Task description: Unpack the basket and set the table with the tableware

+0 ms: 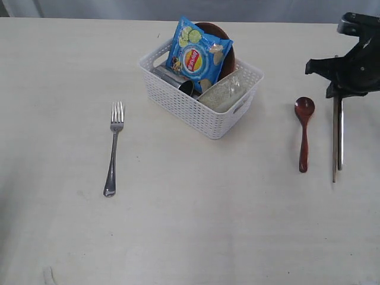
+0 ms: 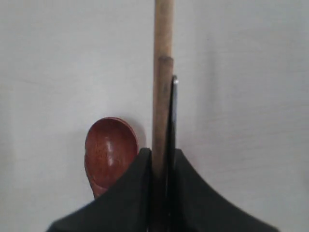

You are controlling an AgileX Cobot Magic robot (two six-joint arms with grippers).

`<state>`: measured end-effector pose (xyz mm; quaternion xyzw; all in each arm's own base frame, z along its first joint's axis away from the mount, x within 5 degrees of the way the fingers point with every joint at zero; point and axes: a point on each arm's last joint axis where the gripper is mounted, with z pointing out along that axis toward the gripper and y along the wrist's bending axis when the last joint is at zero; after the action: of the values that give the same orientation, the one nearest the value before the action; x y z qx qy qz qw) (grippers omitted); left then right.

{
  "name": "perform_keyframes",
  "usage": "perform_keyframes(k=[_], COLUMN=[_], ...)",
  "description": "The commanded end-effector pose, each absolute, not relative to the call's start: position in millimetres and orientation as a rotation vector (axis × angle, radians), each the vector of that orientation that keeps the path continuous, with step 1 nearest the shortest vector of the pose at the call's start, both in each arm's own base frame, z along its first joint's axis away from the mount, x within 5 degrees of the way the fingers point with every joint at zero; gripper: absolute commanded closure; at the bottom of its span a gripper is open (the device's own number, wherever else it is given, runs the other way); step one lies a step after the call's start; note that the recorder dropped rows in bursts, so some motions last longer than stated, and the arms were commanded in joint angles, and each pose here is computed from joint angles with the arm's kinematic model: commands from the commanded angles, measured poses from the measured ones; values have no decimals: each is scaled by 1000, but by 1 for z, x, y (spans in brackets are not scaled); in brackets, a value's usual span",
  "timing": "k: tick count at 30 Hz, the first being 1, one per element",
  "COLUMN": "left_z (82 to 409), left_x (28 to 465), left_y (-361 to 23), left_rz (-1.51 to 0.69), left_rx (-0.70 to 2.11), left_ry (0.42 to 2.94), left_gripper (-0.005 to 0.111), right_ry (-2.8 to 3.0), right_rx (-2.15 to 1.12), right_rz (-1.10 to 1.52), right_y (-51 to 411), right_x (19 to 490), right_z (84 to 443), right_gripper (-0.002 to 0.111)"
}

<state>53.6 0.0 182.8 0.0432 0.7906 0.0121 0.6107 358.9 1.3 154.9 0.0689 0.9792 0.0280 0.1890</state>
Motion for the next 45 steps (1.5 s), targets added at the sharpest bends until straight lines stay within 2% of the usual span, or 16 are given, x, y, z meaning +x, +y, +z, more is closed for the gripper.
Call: perform_keyframes(k=[1,9,10,12,14,22,45], left_z=[182,182,182,182,182,182,182], left_x=[54,54,54,54,54,54,54], left_y=[0,0,0,0,0,0,0], left_rz=[17,17,17,17,17,17,24], left_rx=[99,99,99,99,99,99,104], left_ry=[1823,1823,1823,1823,1823,1823,1823], left_gripper=[107,107,107,107,107,107,107], right_ry=[2776,2849,2849,2848,2847,2824,2992], right_rx=[201,243,244,249,249,218,166], right_rz=[71,98,97,100,100,100,11], right_y=[0,2,2,2,2,2,-2], right_x=[361,363,363,364,364,361,343], right_z=[140,106,104,103,103,124,133], right_gripper=[109,108,103,85,75,75,75])
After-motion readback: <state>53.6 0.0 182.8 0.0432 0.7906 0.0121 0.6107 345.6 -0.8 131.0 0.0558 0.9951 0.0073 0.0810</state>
